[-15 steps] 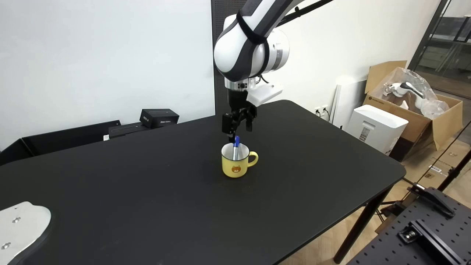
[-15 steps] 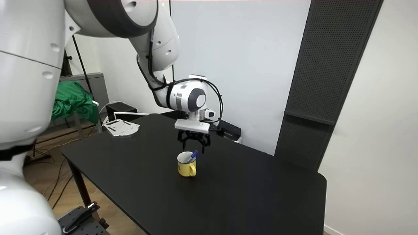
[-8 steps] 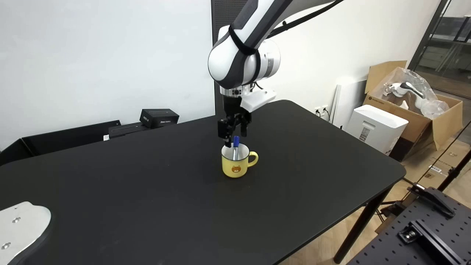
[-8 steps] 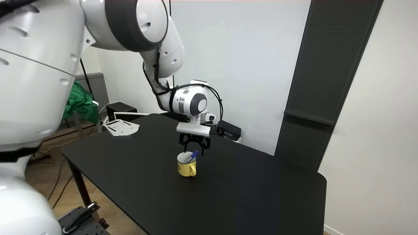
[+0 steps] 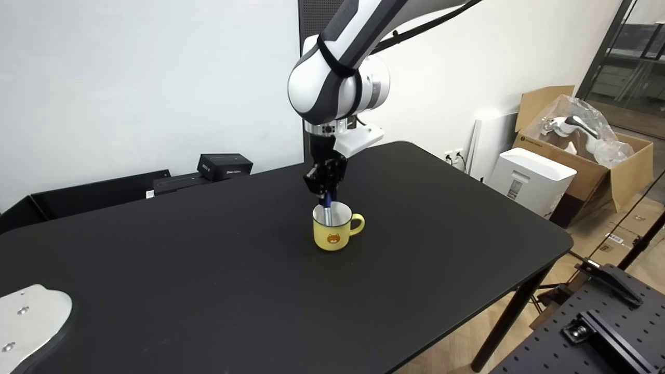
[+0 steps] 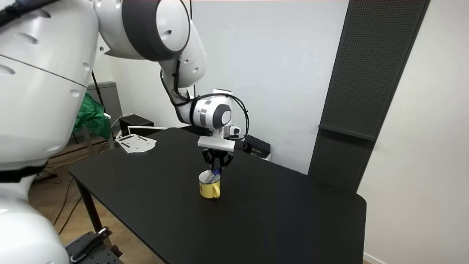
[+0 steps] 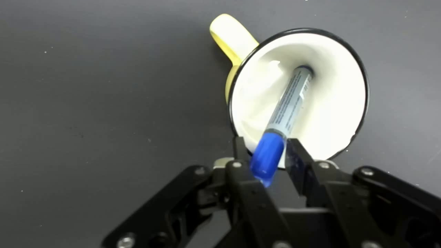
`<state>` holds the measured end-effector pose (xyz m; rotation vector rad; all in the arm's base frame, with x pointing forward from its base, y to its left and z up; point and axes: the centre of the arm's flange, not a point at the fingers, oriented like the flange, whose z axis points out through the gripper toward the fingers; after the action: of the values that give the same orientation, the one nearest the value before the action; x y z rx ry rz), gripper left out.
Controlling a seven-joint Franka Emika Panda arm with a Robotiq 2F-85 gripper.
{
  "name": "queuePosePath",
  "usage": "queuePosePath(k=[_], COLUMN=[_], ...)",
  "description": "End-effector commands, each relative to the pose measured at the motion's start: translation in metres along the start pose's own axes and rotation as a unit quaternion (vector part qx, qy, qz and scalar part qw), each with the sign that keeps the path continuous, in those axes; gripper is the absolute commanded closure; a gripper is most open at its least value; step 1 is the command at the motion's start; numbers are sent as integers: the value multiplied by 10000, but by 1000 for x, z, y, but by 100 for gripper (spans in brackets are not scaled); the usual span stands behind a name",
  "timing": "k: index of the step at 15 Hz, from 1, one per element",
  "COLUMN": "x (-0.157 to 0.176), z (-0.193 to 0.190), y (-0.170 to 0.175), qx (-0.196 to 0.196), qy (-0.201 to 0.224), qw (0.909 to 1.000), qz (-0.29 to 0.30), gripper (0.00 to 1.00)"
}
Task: Remove the marker from the yellow cup and put it on the table
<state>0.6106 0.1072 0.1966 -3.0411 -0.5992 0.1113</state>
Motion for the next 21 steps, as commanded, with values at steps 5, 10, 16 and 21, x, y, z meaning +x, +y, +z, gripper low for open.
queuePosePath(k=[5,10,16,21], x=[-6,-8,-18,-36], z=[-22,-48,-112,-152], y=[4,3,13,47], qx=[82,48,144,460], qy=[16,121,-206,-606], qw=[9999,9999,9997,9960], qz=[85,-20,34,472], gripper=[95,95,95,95])
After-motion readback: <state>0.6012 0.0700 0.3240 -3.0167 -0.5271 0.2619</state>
